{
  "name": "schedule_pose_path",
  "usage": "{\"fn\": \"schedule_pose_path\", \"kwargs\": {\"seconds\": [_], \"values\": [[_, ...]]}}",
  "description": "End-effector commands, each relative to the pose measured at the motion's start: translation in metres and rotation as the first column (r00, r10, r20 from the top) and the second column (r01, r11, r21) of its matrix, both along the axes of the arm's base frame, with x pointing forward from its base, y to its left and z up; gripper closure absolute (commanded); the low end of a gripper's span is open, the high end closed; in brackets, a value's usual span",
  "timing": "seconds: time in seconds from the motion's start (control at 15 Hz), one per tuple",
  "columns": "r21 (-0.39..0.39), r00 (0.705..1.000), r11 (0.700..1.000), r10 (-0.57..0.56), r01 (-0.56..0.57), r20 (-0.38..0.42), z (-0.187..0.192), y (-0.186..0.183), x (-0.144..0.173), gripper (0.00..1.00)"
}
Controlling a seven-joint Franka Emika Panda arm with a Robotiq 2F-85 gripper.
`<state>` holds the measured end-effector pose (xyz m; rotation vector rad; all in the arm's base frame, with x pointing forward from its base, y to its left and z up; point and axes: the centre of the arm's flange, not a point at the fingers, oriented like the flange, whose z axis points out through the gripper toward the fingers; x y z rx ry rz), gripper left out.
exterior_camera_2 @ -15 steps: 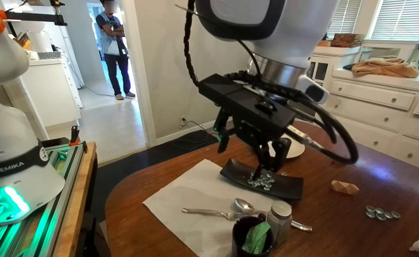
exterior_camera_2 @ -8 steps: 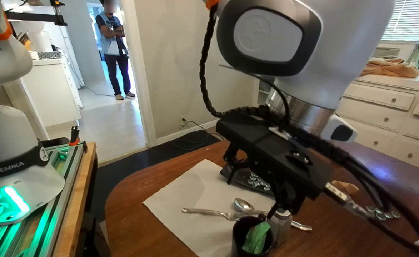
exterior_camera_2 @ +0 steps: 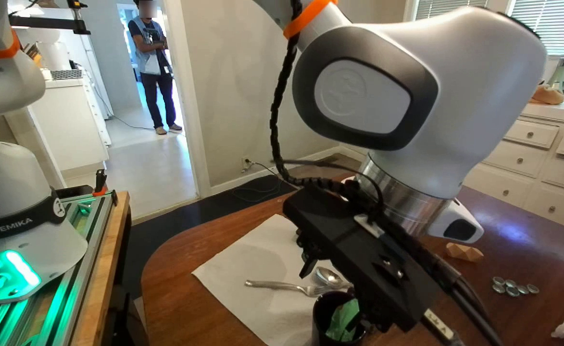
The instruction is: Put the glass marbles in the black mug cup
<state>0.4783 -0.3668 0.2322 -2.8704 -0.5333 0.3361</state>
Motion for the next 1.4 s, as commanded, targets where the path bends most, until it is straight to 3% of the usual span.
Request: {"fn": "schedule_pose_path", "kwargs": {"seconds": [0.0, 0.13, 0.2, 1.0, 1.33], "values": [[-0.025, 0.998, 0.998, -0.057, 0.057, 0.009, -0.016, -0.005, 0.013, 0.07], [-0.038, 0.993, 0.993, -0.115, 0.114, -0.016, -0.015, -0.006, 0.017, 0.02], [-0.028, 0.998, 0.998, -0.064, 0.064, -0.002, -0.011, -0.002, 0.007, 0.02], [-0.015, 0.996, 0.996, -0.092, 0.092, 0.01, -0.032, 0.011, 0.02, 0.0], [-0.017, 0.993, 0.993, -0.115, 0.115, 0.016, -0.051, 0.009, 0.021, 0.12]]}}
